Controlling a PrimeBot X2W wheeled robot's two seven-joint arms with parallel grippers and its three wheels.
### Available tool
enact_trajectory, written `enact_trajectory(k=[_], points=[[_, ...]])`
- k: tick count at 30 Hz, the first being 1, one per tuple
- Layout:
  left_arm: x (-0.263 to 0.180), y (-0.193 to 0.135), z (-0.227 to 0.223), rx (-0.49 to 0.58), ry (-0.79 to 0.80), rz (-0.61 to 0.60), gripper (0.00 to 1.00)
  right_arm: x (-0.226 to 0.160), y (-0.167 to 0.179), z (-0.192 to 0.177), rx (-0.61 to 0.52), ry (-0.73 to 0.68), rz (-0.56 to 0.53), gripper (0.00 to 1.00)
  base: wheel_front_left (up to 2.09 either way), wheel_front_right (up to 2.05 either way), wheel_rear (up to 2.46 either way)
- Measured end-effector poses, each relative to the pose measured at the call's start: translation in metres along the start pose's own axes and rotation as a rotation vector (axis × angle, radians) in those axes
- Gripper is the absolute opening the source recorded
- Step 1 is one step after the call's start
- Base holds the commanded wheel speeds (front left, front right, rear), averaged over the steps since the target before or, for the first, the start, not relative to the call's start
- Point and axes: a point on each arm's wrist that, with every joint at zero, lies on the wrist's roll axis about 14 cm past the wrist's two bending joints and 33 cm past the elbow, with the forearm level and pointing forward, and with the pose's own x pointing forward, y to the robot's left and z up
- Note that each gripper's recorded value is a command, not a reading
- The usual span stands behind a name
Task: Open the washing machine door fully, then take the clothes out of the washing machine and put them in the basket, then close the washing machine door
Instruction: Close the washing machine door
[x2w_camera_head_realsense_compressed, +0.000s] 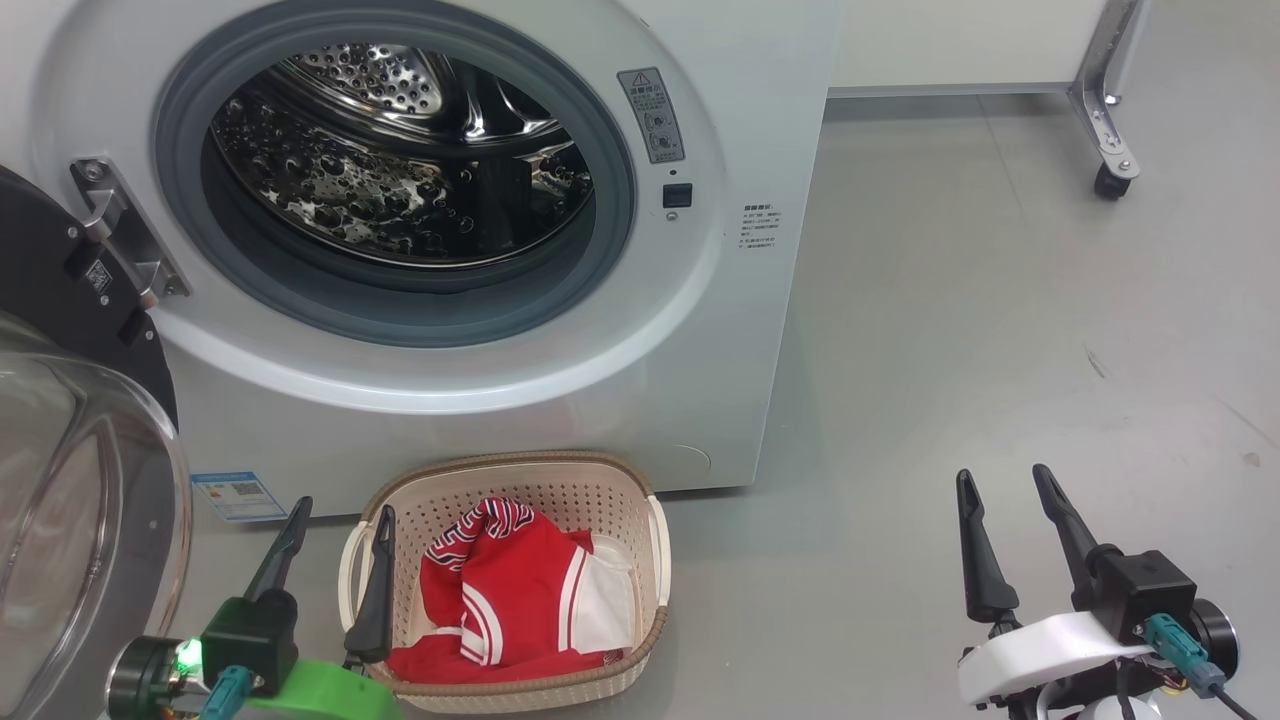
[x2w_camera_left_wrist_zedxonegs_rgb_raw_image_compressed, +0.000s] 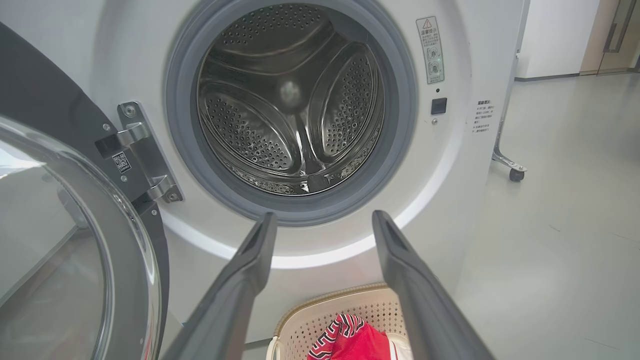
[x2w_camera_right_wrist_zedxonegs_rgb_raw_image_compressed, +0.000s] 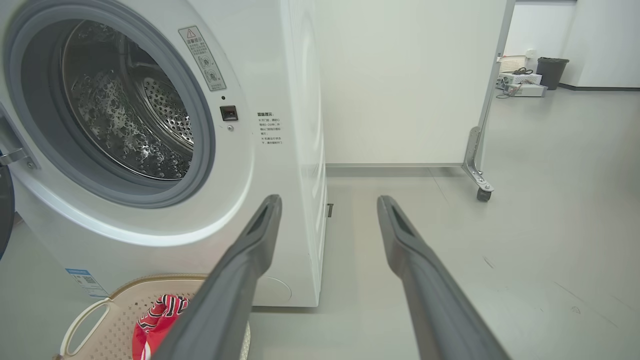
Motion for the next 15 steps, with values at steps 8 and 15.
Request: enact_trajectory(k=[8, 15], points=[[-0.0022, 0.0009, 0.0025, 0.002, -0.004, 0.006, 1.00, -0.0006, -0.0002, 0.0011, -0.001, -0.003, -0.002, 1.00, 0.00, 0.00, 0.00], [-0.0036, 0.0019, 0.0039, 0.027, -0.003, 0.011, 1.00, 0.0003, 0.0000, 0.0030, -0.005, -0.009, 0.001, 1.00, -0.02, 0.09, -0.06]])
